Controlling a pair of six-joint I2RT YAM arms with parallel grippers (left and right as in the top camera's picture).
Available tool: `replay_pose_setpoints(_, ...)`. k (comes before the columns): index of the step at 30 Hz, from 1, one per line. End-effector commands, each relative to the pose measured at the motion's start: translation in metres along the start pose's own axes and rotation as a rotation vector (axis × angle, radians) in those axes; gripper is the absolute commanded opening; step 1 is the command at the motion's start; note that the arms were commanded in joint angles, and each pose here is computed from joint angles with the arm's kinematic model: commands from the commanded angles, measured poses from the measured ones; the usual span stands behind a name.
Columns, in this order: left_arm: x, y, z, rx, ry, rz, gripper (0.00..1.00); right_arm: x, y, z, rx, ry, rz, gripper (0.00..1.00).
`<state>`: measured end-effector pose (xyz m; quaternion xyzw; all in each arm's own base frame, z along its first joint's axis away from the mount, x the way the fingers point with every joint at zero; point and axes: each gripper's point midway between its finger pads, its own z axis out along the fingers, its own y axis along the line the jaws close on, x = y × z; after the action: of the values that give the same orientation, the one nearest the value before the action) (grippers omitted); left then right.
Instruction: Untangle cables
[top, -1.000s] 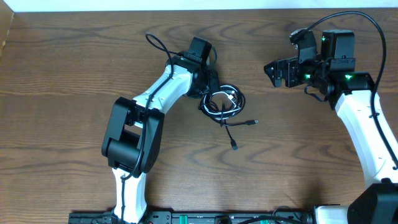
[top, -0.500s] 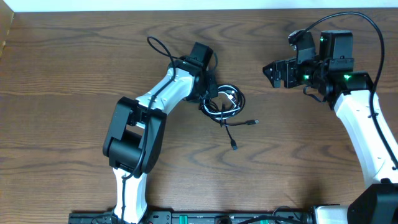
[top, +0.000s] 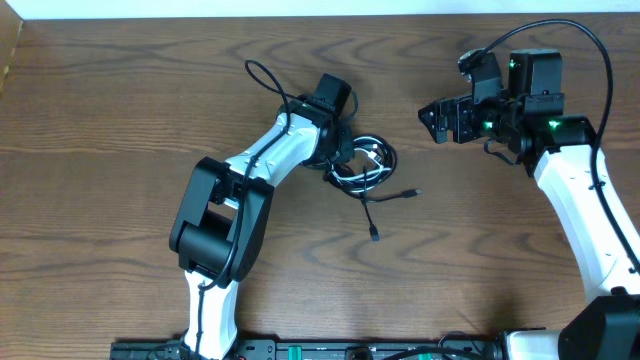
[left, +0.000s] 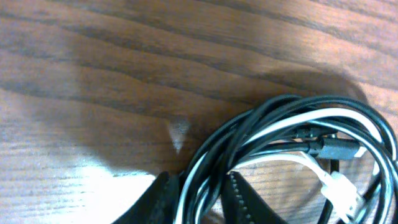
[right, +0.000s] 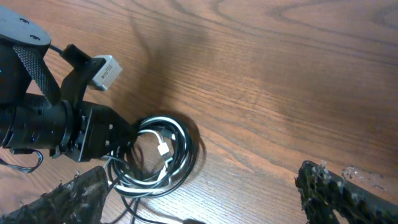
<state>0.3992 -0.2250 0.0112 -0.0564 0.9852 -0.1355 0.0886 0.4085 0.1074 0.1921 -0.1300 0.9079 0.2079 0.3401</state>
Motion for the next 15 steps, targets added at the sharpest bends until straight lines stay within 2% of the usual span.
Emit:
replay_pose_setpoints(1, 0.004, 0.009, 0.009, -0.033, 0.012, 0.001, 0.08, -0.002, 0.002, 0.001, -0.001, 0.0, 0.006, 0.94)
replay_pose_setpoints(7, -0.007, 0.002, -0.003, 0.0, -0.024, 0.022, 0.08, -0.002, 0.002, 0.001, -0.001, 0.002, 0.006, 0.94)
replay_pose_setpoints(15, -0.032, -0.029, -0.084, 0.211, -0.127, 0.075, 0.07, -0.01, 0.003, 0.001, -0.005, -0.032, 0.093, 0.9)
